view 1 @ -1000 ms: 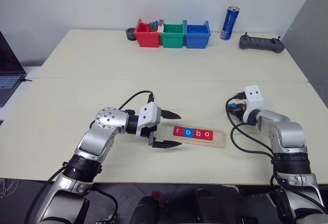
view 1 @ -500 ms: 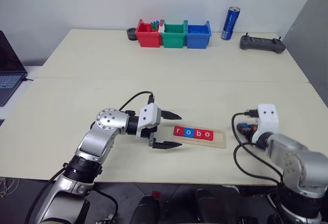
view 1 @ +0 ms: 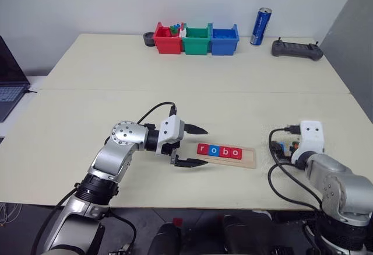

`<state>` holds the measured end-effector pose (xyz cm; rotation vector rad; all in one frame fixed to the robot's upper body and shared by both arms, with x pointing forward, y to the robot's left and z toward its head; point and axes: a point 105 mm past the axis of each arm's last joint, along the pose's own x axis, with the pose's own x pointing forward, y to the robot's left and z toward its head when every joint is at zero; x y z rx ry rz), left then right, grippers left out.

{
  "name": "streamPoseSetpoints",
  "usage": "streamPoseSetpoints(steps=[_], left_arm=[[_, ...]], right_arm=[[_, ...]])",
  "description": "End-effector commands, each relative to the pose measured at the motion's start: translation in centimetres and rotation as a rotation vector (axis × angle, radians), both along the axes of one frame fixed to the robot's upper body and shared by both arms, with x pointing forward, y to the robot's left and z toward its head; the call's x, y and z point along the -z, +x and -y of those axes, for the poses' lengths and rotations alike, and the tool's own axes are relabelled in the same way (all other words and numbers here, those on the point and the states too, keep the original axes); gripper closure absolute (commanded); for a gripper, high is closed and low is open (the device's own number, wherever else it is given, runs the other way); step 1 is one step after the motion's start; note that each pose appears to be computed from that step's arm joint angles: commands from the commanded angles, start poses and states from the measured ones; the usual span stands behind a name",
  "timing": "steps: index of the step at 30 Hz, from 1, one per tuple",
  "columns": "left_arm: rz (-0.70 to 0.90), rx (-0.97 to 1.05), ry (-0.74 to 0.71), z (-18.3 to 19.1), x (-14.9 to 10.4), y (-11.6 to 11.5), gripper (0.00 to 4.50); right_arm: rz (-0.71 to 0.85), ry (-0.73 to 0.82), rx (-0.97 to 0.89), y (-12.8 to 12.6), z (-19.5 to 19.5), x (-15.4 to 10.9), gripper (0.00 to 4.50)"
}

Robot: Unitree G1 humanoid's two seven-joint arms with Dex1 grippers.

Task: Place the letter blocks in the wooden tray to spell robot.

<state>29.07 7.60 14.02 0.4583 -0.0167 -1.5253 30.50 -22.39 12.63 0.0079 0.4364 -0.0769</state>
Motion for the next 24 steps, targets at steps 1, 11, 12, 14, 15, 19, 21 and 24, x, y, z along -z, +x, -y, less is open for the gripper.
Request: streamPoseSetpoints(steps=[1, 11, 12, 14, 15, 19, 21, 24], left_arm=[[0.025, 0.010, -0.007, 0.1, -0.4, 0.0, 0.00], [0.033, 0.010, -0.013, 0.4, -0.6, 0.3, 0.00], [0.033, 0.010, -0.013, 0.4, -0.6, 0.3, 0.00], [0.033, 0.009, -0.014, 0.4, -0.6, 0.3, 0.00], [0.033, 0.009, -0.015, 0.4, -0.5, 0.3, 0.00], [0.031, 0.009, -0.019, 0.5, -0.5, 0.1, 0.00], [0.030, 0.009, -0.018, 0.5, -0.5, 0.1, 0.00], [0.030, 0.010, -0.018, 0.5, -0.5, 0.2, 0.00]], right_arm=[[0.239, 0.024, -0.069, 2.0, -1.2, -6.0, 0.03], [0.284, -0.274, -0.861, 0.7, -4.8, -4.7, 0.03], [0.259, -0.365, -0.925, 0.2, -3.7, -3.5, 0.03], [0.165, -0.430, -1.068, -1.3, -1.8, -0.9, 0.03], [0.142, -0.422, -1.092, -1.5, -0.9, -0.4, 0.03], [0.082, -0.394, -1.134, -1.7, 0.9, 0.3, 0.03], [0.061, -0.372, -1.127, -1.5, 1.4, 0.4, 0.03], [0.058, -0.345, -1.106, -0.9, 1.6, 0.6, 0.03]])
